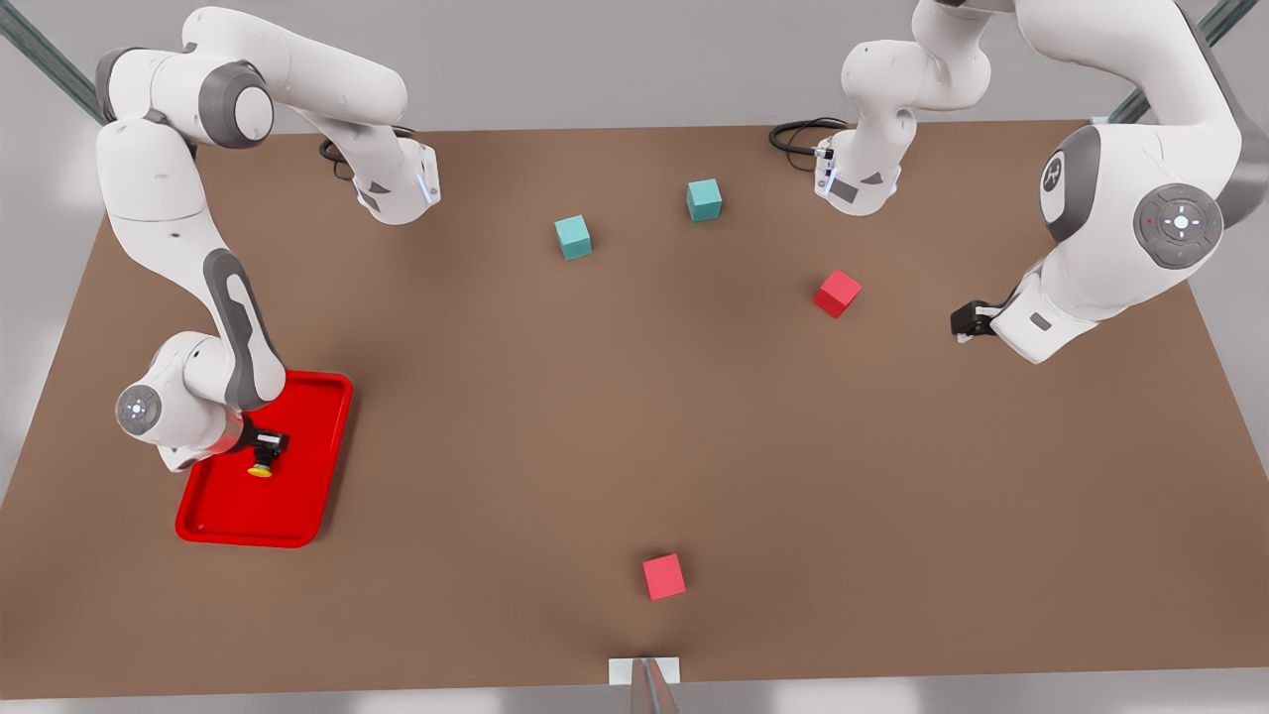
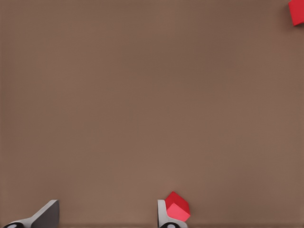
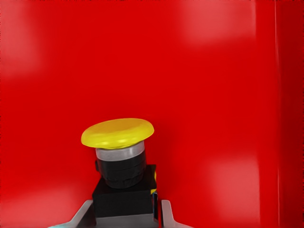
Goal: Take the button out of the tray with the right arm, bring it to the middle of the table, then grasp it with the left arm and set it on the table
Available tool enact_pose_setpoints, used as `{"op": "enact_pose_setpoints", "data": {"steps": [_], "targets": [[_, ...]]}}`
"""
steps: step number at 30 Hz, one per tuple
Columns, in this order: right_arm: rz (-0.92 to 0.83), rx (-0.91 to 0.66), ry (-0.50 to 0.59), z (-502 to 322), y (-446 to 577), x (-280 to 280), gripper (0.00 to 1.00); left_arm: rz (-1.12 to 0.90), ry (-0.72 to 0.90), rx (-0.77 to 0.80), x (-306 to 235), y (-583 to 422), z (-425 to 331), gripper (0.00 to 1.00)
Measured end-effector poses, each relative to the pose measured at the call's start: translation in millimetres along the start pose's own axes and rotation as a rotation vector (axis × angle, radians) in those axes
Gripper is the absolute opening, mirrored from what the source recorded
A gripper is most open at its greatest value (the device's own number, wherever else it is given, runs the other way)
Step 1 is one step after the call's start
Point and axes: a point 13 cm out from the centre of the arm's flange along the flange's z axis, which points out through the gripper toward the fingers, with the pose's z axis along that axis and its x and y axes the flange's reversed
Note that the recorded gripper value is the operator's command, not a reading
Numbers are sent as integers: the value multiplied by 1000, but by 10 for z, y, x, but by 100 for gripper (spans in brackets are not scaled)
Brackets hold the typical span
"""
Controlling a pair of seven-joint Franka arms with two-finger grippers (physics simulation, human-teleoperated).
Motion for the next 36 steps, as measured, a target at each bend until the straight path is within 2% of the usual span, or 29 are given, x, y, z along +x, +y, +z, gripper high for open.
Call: {"op": "enact_pose_setpoints", "data": {"steps": [1,3,4,11,15,17,20,26,30,33,36], "targets": [[0,0,0,-2,-3,0,60,0,0,0,0,1,0,100],[-1,0,1,-3,-8,2,48,0,0,0,0,1,2,100],[-2,-2,1,-3,-13,3,45,0,0,0,0,0,0,100],[-41,-2,-13,-84,118,-58,45,0,-1,1,-2,0,-1,100],[-116,10,-68,-503,515,-216,46,-4,-2,1,-4,23,0,100],[-188,18,-118,-918,965,-427,46,-5,-1,1,-5,26,3,100],[-354,25,-146,-1266,2136,-389,46,-4,-1,1,-4,24,5,100],[-569,14,-173,-1595,4111,199,46,-3,3,1,-20,17,32,100],[-683,-58,-205,-1790,5796,1047,46,-3,2,1,-28,17,37,100],[-698,-101,-203,-1590,6825,1692,46,-3,4,1,-36,15,54,100],[-641,-128,-185,-1229,7350,2022,47,-3,4,1,-49,14,66,100]]}}
